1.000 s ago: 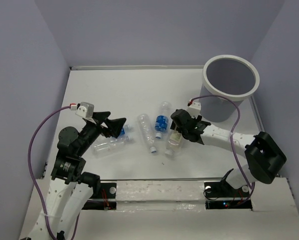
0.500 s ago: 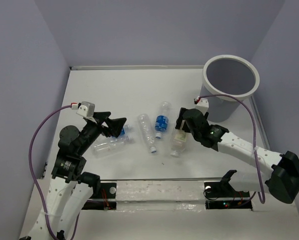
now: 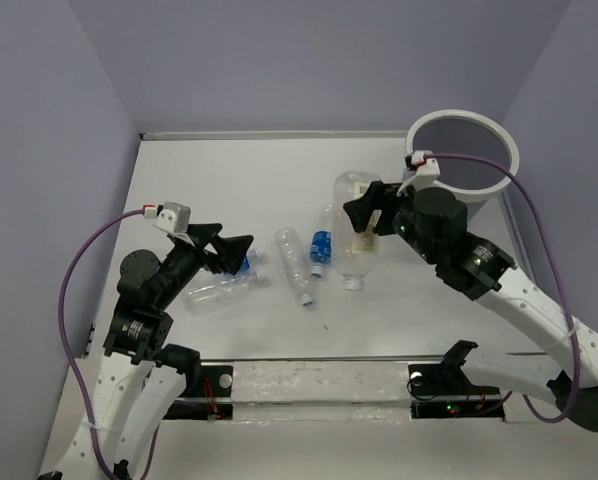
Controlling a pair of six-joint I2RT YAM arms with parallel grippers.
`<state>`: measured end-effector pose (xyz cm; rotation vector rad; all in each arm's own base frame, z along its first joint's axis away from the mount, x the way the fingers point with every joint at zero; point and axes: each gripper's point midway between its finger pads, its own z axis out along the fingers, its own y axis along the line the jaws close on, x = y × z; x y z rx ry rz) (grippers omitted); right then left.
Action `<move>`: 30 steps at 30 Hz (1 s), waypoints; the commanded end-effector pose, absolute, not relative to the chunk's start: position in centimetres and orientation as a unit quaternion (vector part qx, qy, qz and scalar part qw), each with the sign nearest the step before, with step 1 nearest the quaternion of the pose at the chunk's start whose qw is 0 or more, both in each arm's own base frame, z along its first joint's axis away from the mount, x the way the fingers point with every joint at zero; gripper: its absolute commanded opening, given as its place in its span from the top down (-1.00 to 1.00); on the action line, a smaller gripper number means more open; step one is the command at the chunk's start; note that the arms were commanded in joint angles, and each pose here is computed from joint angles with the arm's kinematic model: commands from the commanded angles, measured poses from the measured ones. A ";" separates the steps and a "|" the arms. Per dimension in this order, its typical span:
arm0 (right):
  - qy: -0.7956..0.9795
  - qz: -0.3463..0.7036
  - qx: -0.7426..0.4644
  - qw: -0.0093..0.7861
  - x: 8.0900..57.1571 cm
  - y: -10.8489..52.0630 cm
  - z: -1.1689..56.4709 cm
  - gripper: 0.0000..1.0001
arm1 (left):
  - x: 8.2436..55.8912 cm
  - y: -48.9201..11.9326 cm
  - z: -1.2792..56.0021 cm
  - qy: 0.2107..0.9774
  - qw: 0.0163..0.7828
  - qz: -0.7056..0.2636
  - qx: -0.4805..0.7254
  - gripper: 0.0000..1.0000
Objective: Put the plastic bottles in the bin
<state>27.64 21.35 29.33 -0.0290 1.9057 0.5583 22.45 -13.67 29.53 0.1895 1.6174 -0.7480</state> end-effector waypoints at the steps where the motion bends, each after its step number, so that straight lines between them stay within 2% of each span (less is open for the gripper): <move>1: 0.729 0.280 -0.050 0.623 28.0 22.3 39.6 0.72 | 22.6 -13.7 31.4 0.688 0.639 -0.334 0.081 -0.98; 5: 0.678 0.210 -0.015 0.704 30.3 19.6 46.9 0.72 | 22.7 -14.4 30.9 0.694 0.624 -0.349 0.085 -0.98; 10: 0.636 0.060 0.035 0.768 34.3 13.7 51.2 0.74 | 23.1 -15.1 29.8 0.708 0.602 -0.358 0.094 -0.98; 16: 0.609 -0.018 0.121 0.784 37.6 5.7 52.2 0.74 | 23.2 -15.5 29.2 0.715 0.589 -0.364 0.097 -0.98; 22: 0.563 -0.151 0.185 0.791 40.5 -1.9 53.3 0.74 | 23.2 -15.9 28.8 0.719 0.579 -0.370 0.102 -0.98; 26: 0.543 -0.179 0.202 0.796 41.6 -4.3 54.0 0.74 | 23.6 -16.1 29.0 0.717 0.581 -0.371 0.104 -0.98; 30: 0.540 -0.229 0.197 0.786 42.7 -5.1 50.4 0.74 | 24.2 -16.2 28.5 0.724 0.572 -0.372 0.098 -0.98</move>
